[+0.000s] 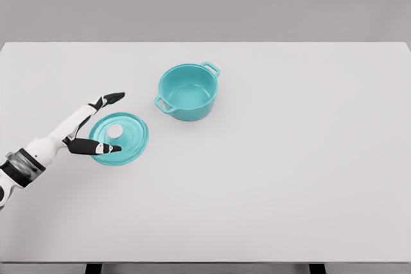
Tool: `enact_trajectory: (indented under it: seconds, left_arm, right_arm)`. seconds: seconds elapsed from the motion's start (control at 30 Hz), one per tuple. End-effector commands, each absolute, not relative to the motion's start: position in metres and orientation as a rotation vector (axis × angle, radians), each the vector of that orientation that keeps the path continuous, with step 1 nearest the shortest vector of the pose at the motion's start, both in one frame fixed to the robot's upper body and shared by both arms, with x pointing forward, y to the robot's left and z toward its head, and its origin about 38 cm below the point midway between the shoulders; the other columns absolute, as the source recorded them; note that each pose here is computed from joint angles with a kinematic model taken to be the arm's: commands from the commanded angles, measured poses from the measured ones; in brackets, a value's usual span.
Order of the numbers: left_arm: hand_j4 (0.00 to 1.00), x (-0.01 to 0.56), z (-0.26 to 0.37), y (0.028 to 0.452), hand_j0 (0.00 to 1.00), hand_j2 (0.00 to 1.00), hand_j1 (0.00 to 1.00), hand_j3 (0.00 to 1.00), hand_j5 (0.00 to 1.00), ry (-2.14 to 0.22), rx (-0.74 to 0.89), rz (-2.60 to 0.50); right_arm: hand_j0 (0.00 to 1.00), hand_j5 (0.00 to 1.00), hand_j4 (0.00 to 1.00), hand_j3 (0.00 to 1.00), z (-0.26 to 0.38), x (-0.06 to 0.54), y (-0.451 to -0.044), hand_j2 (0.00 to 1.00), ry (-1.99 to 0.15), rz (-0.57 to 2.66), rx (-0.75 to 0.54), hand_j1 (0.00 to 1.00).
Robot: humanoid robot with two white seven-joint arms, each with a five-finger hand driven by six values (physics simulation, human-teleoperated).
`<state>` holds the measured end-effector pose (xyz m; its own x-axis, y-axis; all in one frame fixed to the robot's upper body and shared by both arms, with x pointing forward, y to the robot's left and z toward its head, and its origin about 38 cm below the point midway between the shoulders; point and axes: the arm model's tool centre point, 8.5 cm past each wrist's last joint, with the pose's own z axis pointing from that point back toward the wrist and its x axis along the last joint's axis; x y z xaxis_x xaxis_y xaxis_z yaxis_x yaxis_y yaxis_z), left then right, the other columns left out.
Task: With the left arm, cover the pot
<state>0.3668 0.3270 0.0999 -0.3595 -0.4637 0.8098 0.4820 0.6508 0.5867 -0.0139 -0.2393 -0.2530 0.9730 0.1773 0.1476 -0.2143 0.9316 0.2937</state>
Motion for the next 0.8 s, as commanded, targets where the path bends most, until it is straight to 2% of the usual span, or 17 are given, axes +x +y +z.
enact_trajectory:
  seconds: [0.0,0.17,0.23,0.27,0.3,0.77]
  left_arm:
    - [0.97,0.368,0.097,0.329,0.97,0.97,0.97,0.97,0.97,-1.637,0.017,-1.006]
    - [0.96,0.367,0.105,0.321,0.96,0.96,0.96,0.96,0.96,-1.628,-0.015,-1.045]
    - [0.91,0.367,0.110,0.319,0.91,0.91,0.91,0.91,0.91,-1.638,-0.022,-1.044]
    - [0.85,0.367,0.110,0.318,0.85,0.85,0.85,0.85,0.85,-1.639,-0.022,-1.045]
    - [0.84,0.367,0.109,0.318,0.84,0.84,0.84,0.84,0.84,-1.637,-0.023,-1.044]
    - [0.85,0.371,0.095,0.339,0.85,0.85,0.85,0.85,0.85,-1.587,0.014,-0.997]
  right_arm:
    - [1.00,1.00,1.00,1.00,-0.253,-0.013,-0.239,1.00,-0.122,0.202,0.314,1.00]
    - [1.00,1.00,1.00,1.00,-0.253,-0.014,-0.239,1.00,-0.119,0.201,0.314,1.00]
    - [1.00,1.00,1.00,1.00,-0.253,-0.014,-0.239,1.00,-0.119,0.201,0.314,1.00]
    - [1.00,1.00,1.00,1.00,-0.253,-0.014,-0.239,1.00,-0.119,0.201,0.314,1.00]
    - [1.00,1.00,1.00,1.00,-0.253,-0.014,-0.239,1.00,-0.119,0.201,0.314,1.00]
    - [1.00,1.00,1.00,1.00,-0.253,-0.014,-0.239,1.00,-0.119,0.201,0.314,1.00]
